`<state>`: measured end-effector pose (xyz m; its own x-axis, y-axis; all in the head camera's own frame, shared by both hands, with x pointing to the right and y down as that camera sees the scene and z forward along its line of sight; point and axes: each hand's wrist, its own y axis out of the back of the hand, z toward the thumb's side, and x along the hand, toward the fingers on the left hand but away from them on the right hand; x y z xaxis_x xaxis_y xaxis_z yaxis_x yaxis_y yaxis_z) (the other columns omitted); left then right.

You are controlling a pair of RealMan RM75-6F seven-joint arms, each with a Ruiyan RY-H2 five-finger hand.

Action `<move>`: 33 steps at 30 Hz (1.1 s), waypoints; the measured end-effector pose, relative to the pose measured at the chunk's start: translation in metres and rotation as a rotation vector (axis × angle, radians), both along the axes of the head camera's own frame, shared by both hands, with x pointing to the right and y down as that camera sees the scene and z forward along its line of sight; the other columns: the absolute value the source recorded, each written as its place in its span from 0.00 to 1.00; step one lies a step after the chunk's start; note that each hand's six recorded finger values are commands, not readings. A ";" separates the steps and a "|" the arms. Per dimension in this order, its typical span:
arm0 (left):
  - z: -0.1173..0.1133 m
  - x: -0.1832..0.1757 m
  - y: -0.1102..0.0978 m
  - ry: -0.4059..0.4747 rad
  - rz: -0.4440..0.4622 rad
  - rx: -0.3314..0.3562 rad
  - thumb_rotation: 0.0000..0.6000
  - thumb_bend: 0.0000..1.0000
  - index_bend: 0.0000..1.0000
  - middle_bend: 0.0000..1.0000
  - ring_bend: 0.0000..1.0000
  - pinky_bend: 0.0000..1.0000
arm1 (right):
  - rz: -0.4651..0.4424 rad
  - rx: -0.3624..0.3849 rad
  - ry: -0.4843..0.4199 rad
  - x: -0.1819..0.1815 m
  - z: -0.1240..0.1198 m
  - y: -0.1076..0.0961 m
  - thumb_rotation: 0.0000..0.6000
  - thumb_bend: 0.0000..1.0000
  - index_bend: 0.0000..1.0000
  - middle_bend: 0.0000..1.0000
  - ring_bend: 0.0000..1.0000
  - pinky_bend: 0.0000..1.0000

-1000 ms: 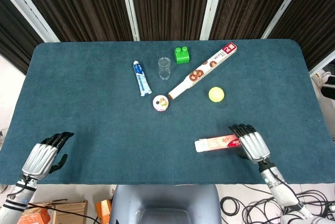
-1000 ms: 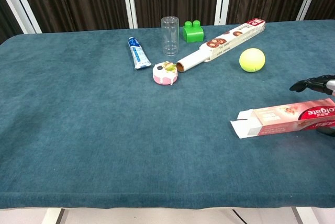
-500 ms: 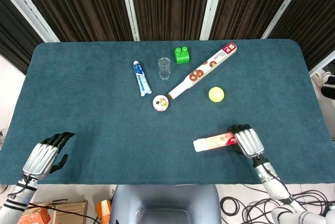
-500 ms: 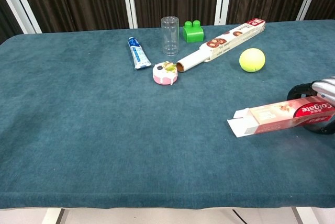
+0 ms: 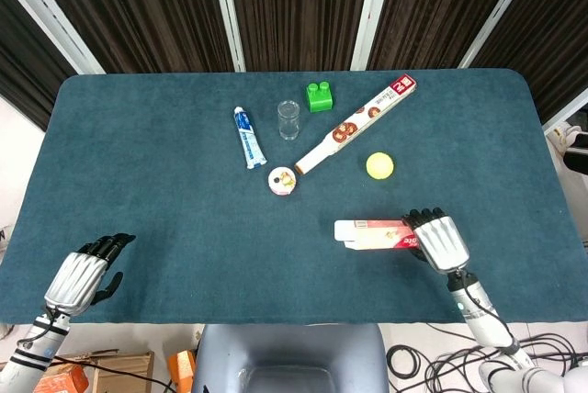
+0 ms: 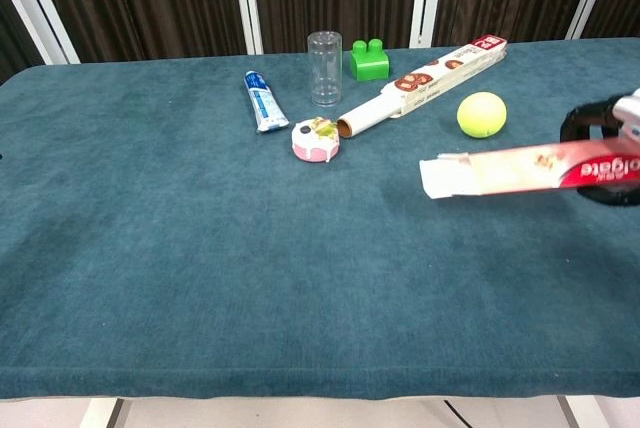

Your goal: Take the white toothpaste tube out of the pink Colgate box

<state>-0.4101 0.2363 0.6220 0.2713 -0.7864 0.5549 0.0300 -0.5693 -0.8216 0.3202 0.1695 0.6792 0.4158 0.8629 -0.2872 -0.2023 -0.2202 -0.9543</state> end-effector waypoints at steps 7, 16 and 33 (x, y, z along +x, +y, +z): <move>0.002 0.003 0.001 0.003 0.011 -0.007 1.00 0.46 0.19 0.20 0.22 0.42 | -0.214 0.214 0.041 -0.013 -0.042 -0.012 1.00 0.20 0.60 0.53 0.55 0.57; 0.004 0.005 0.002 0.001 0.020 -0.019 1.00 0.46 0.19 0.21 0.22 0.42 | -0.456 0.416 0.259 -0.014 -0.063 -0.011 1.00 0.20 0.56 0.53 0.52 0.56; 0.005 0.008 0.003 0.006 0.032 -0.025 1.00 0.46 0.19 0.21 0.22 0.43 | -0.426 0.522 0.365 0.015 -0.088 -0.024 1.00 0.20 0.53 0.51 0.50 0.55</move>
<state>-0.4022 0.2395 0.6266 0.2990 -0.7631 0.5730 0.0437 -0.5889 -0.8070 0.3351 0.1451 0.5912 0.6999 0.7109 -0.0696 -0.4912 0.4083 -0.7694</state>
